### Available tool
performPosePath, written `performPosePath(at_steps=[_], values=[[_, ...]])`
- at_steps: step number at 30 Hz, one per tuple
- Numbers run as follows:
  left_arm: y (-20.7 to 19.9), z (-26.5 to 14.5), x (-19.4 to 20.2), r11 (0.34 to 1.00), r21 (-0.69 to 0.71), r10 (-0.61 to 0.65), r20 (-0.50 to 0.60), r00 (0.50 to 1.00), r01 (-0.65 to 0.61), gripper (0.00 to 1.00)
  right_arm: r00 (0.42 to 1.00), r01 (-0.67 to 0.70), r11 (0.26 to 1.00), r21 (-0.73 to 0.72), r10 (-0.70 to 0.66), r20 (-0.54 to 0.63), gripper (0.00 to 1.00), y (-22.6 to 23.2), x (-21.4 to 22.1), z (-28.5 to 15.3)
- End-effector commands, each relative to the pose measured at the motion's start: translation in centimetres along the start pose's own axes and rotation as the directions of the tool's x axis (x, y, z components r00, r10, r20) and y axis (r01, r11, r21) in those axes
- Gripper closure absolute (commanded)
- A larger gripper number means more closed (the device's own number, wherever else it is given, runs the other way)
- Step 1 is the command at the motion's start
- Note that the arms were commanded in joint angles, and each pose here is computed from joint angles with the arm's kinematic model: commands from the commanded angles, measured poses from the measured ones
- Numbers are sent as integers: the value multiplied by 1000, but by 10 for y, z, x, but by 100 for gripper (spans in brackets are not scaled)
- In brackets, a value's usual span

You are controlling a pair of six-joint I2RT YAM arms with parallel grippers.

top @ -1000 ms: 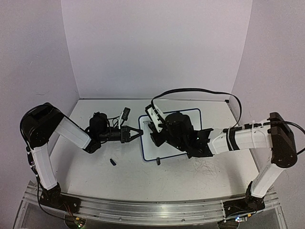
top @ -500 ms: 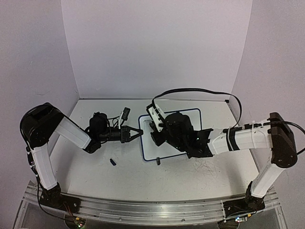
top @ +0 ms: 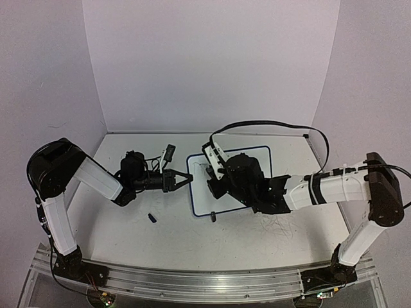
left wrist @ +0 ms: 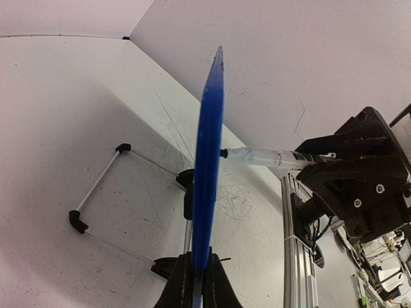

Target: Write a sentence on the whiteboard

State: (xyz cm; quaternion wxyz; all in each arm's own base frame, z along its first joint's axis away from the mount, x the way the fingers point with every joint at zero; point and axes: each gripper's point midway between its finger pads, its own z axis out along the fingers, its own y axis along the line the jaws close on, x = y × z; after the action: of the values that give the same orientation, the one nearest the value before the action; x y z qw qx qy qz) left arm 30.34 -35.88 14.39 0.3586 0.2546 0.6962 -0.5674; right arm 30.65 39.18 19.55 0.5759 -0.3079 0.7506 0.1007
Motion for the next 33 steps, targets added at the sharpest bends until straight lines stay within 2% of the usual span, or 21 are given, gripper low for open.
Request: performPosePath(at_steps=[1, 33], values=[[-25, -3, -18, 997, 62, 51, 36, 998, -53, 100, 1000, -28, 1000, 10, 28, -6, 100, -8, 0, -7], [-26, -3, -19, 997, 61, 53, 39, 998, -55, 100, 998, -30, 991, -128, 24, -55, 100, 33, 17, 8]])
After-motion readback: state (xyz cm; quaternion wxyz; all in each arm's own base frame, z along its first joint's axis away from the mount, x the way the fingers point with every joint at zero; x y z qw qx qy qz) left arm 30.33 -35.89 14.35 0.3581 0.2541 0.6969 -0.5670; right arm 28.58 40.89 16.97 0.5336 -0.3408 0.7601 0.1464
